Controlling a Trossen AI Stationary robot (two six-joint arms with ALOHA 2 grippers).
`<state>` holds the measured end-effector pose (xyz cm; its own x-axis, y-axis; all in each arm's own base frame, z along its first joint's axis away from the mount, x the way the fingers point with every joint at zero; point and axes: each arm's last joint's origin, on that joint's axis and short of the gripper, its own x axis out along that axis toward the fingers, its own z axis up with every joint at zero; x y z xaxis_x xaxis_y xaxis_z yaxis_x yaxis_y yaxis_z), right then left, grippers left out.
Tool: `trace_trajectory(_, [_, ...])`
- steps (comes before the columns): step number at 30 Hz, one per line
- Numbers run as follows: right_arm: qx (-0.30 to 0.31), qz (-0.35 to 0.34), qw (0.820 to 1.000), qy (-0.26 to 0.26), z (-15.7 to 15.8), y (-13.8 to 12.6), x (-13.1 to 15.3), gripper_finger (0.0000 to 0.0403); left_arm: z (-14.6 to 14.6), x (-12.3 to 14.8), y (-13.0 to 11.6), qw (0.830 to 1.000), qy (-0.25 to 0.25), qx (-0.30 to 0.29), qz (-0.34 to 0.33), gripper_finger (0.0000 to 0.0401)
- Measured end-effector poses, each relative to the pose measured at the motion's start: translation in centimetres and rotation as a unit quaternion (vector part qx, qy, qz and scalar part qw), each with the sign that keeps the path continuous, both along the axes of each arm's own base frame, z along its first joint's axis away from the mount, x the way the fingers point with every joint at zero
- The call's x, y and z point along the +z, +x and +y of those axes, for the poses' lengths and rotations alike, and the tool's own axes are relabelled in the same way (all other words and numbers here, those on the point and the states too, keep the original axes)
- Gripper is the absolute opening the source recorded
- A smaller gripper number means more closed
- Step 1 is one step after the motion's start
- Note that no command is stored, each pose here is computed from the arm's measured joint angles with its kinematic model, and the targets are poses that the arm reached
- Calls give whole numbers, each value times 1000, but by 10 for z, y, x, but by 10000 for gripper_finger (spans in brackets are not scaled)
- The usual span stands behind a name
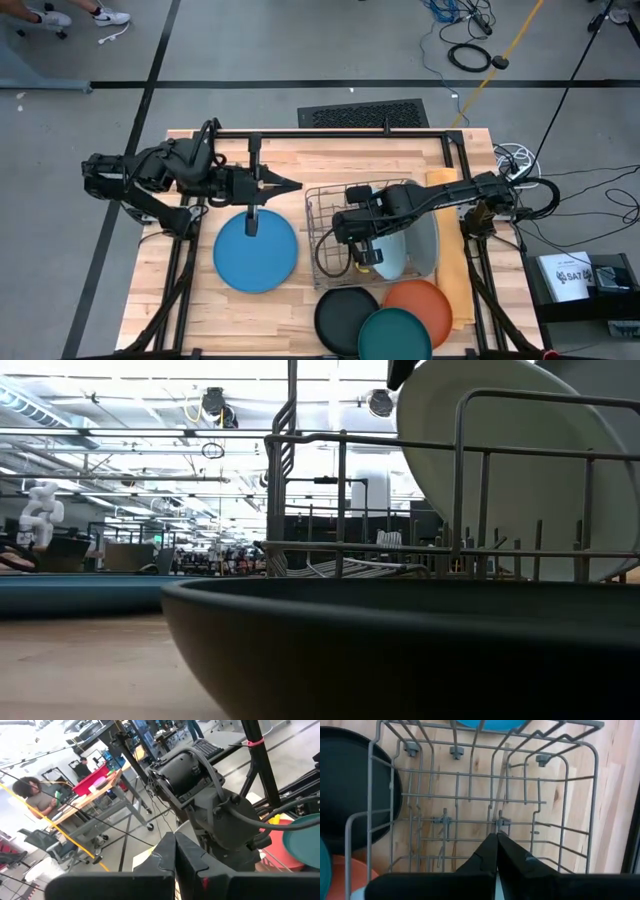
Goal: Sort dishes
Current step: Put the light blue plate into the dish rack
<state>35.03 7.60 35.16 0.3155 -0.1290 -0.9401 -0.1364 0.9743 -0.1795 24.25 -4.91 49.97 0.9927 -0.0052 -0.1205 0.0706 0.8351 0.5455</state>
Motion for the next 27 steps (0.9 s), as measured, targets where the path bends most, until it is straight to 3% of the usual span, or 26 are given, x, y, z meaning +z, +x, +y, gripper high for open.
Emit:
trace_trajectory(5, [-12,24,1000,-9,-2,-6,1,0,0,0,0,1000,0,0,0,0])
trace_trajectory(11, [-35,20,998,-39,-4,-17,22,0,0,0,0,1000,0,0,-1,0])
trace_trajectory(18, [-44,-3,999,-31,-6,-25,37,0,0,0,0,1000,0,0,0,0])
trace_trajectory(27, [10,-3,1000,-20,-1,-19,34,0,0,0,0,1000,-2,0,-1,0])
